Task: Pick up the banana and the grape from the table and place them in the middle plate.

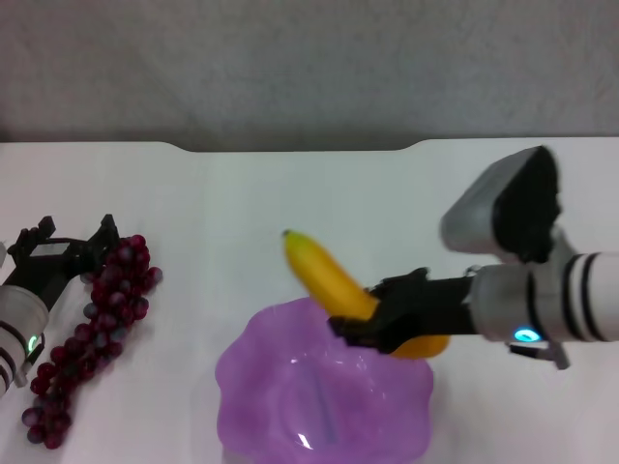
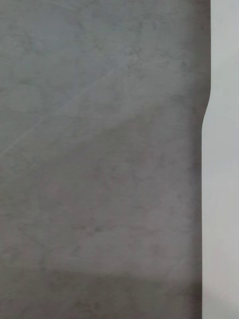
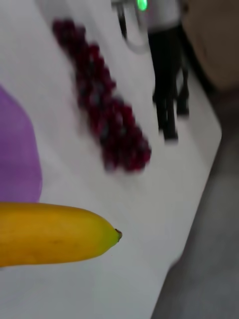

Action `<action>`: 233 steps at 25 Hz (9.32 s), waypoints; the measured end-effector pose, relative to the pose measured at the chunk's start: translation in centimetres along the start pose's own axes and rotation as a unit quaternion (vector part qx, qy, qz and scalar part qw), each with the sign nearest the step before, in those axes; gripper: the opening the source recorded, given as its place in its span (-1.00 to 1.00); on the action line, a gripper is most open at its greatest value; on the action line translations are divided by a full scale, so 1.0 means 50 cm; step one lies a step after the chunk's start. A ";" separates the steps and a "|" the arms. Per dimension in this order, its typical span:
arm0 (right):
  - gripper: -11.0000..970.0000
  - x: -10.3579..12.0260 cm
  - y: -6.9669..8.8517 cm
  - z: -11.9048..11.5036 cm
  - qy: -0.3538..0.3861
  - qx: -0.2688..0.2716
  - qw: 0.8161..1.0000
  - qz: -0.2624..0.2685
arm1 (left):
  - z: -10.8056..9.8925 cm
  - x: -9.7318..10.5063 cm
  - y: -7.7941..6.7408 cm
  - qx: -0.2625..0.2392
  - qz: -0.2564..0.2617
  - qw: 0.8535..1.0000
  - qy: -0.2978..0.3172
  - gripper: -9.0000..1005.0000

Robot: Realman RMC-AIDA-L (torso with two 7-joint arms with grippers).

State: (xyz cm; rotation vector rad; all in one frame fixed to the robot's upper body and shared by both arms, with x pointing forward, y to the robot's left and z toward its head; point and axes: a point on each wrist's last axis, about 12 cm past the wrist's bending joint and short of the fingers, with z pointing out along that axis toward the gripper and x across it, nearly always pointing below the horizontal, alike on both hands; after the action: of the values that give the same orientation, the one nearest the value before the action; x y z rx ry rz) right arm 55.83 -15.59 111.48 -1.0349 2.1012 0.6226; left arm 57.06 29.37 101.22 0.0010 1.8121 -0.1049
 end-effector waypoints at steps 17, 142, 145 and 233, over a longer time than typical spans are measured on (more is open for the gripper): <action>0.20 0.032 0.040 0.115 0.066 -0.023 0.994 -0.085 | 0.003 -0.004 -0.002 0.001 -0.001 1.000 -0.003 0.78; 0.85 0.318 -0.090 -0.058 -0.262 0.372 0.890 -0.014 | 0.012 -0.053 -0.051 0.023 0.072 0.972 0.225 0.46; 0.85 0.317 -0.090 -0.057 -0.262 0.372 0.890 -0.014 | 0.011 -0.052 -0.042 0.016 0.070 0.974 0.214 0.45; 0.85 0.334 -0.090 -0.056 -0.237 0.372 0.897 -0.017 | -0.207 -0.352 -0.183 0.160 0.246 0.928 0.231 -0.43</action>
State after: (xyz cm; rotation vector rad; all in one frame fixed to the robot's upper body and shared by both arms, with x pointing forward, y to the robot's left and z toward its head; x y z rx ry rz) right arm 51.23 -28.04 100.05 -0.4175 1.6476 0.0052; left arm 50.80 22.00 121.40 0.7670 2.1866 -0.0425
